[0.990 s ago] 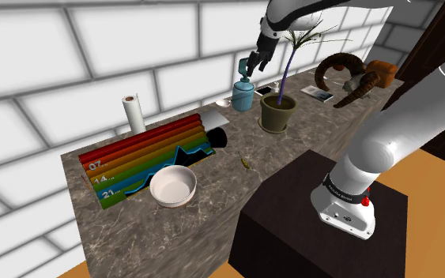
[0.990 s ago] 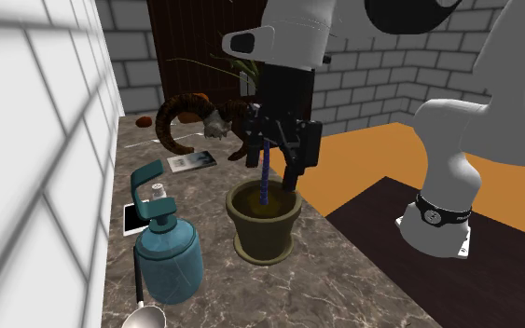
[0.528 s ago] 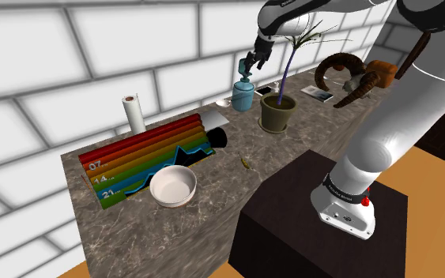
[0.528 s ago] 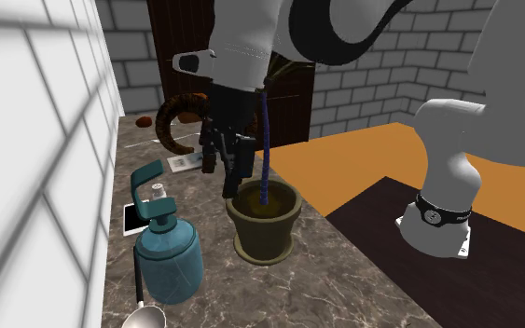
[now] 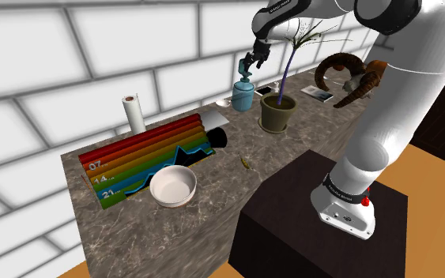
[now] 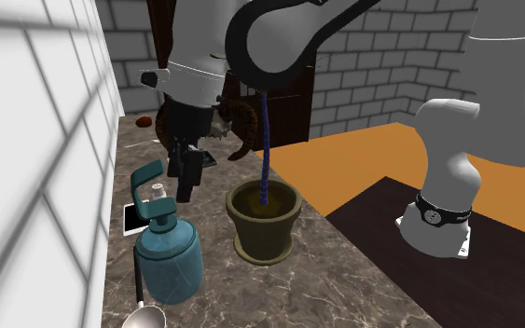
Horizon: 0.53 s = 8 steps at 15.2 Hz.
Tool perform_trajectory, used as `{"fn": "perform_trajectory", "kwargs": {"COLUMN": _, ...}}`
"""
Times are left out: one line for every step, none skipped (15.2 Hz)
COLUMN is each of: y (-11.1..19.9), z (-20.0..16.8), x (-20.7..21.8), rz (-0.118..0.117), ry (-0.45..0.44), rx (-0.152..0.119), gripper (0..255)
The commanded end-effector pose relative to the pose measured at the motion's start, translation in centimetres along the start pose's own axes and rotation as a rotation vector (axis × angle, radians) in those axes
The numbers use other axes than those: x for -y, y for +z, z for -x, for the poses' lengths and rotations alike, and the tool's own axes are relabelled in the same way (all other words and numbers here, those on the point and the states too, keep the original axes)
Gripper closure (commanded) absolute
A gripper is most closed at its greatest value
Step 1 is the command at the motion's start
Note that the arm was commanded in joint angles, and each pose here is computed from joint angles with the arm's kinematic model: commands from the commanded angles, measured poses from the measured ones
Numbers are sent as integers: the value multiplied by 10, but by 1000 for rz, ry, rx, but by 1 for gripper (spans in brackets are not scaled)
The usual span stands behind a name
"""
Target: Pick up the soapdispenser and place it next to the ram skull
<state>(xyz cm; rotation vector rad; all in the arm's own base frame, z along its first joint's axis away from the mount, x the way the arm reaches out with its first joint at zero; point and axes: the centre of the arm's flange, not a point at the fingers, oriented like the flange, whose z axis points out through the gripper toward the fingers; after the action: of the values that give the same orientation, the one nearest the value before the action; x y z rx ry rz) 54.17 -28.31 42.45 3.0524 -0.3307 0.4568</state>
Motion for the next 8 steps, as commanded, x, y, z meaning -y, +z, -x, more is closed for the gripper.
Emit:
{"fn": "perform_trajectory", "kwargs": {"y": 12, "z": -1, "x": -1, "rz": 1, "ry": 2, "rx": -2, "gripper": 0}}
{"fn": "perform_trajectory", "kwargs": {"y": 17, "z": -1, "x": -1, "rz": 1, "ry": 2, "rx": -2, "gripper": 0}}
{"fn": "perform_trajectory", "kwargs": {"y": 22, "z": -1, "x": -1, "rz": 1, "ry": 2, "rx": -2, "gripper": 0}}
{"fn": "perform_trajectory", "kwargs": {"y": 28, "z": -1, "x": -1, "rz": 1, "ry": 2, "rx": -2, "gripper": 0}}
{"fn": "perform_trajectory", "kwargs": {"y": 33, "z": -1, "x": -1, "rz": 1, "ry": 2, "rx": -2, "gripper": 0}}
{"fn": "perform_trajectory", "kwargs": {"y": 36, "z": -1, "x": -1, "rz": 1, "ry": 2, "rx": -2, "gripper": 0}}
{"fn": "perform_trajectory", "kwargs": {"y": 36, "z": -1, "x": -1, "rz": 1, "ry": 2, "rx": -2, "gripper": 0}}
{"fn": "perform_trajectory", "kwargs": {"y": 36, "z": -1, "x": -1, "rz": 1, "ry": 2, "rx": -2, "gripper": 0}}
